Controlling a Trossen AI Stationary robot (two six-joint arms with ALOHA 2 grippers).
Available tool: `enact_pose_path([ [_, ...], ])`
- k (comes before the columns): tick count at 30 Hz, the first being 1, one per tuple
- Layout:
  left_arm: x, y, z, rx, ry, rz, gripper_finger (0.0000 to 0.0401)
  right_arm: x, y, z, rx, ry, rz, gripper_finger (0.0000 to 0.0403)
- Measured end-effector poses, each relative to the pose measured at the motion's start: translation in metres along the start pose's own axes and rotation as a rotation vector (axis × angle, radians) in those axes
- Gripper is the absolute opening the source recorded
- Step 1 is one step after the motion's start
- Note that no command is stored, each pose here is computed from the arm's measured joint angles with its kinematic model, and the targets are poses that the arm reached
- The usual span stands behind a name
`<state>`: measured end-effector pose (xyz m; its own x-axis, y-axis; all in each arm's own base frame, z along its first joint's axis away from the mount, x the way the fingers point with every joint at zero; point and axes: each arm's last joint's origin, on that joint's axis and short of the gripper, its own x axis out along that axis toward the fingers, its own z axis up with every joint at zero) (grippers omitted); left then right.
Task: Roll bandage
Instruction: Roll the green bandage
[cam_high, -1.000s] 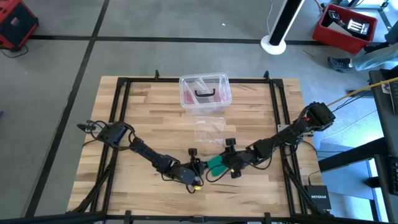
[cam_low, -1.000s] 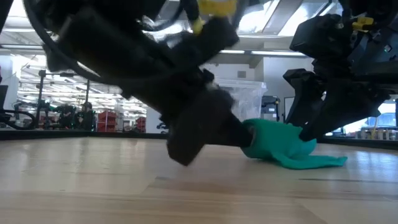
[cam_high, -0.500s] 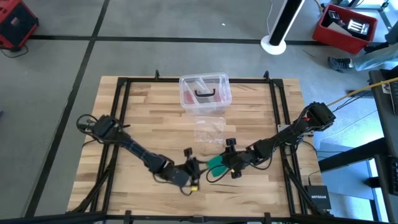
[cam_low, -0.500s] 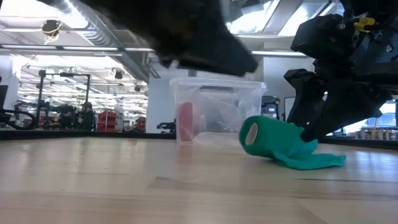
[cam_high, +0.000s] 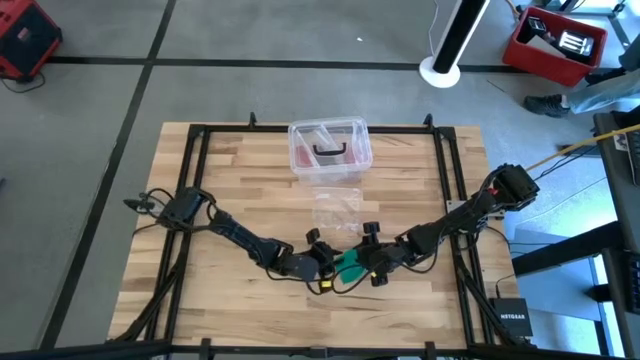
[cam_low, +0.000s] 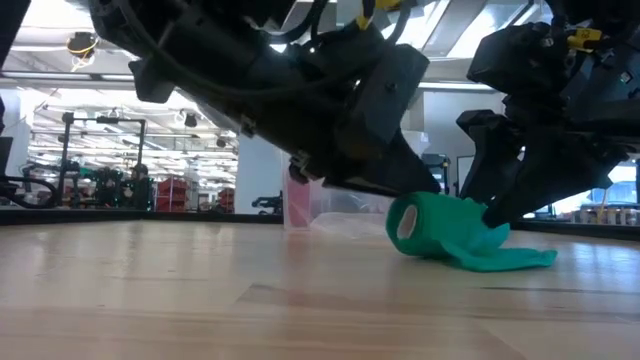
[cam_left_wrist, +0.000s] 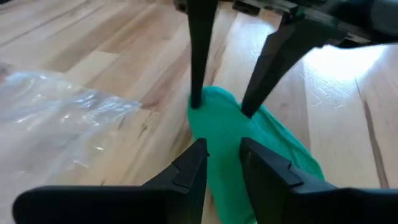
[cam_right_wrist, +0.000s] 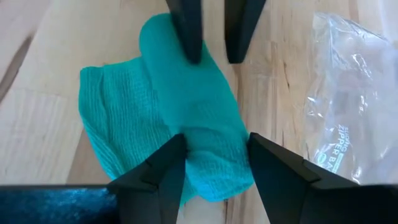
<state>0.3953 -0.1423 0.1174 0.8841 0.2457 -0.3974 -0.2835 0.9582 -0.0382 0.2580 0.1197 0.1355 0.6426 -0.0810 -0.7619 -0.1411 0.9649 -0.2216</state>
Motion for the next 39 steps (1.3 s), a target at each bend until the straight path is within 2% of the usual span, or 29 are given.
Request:
enact_pose_path([
  [8,-0.001,-0.006,-0.003,0.042,-0.010,-0.025,0.0088,-0.022,0.004,0.034,0.000,-0.003,0.028,0.0177],
  [12,-0.002,-0.007,-0.003,0.045,-0.017,-0.032,0.0088,-0.022,0.007,0.040,0.000,-0.060,0.009,0.0177],
  [15,-0.002,-0.008,-0.003,0.041,-0.011,-0.051,0.0088,-0.013,0.007,0.030,-0.007,-0.040,-0.055,0.0177],
  [18,-0.002,-0.008,-0.003,0.046,-0.011,-0.055,0.0088,-0.004,0.009,0.023,-0.018,-0.032,-0.072,0.0177],
  [24,-0.004,-0.015,0.003,0.087,-0.023,-0.071,0.0088,0.002,0.017,0.014,-0.035,0.026,-0.047,0.0177],
  [28,-0.011,-0.026,0.019,0.124,-0.070,-0.095,0.0088,-0.002,0.030,0.009,-0.068,0.037,0.003,0.0177],
  [31,-0.012,-0.029,0.027,0.107,-0.100,-0.101,0.0088,-0.005,0.037,0.006,-0.086,0.039,0.014,0.0177],
  [39,0.011,-0.021,-0.005,0.034,-0.016,-0.061,0.0088,-0.012,0.044,0.010,-0.099,0.047,0.013,0.0177],
])
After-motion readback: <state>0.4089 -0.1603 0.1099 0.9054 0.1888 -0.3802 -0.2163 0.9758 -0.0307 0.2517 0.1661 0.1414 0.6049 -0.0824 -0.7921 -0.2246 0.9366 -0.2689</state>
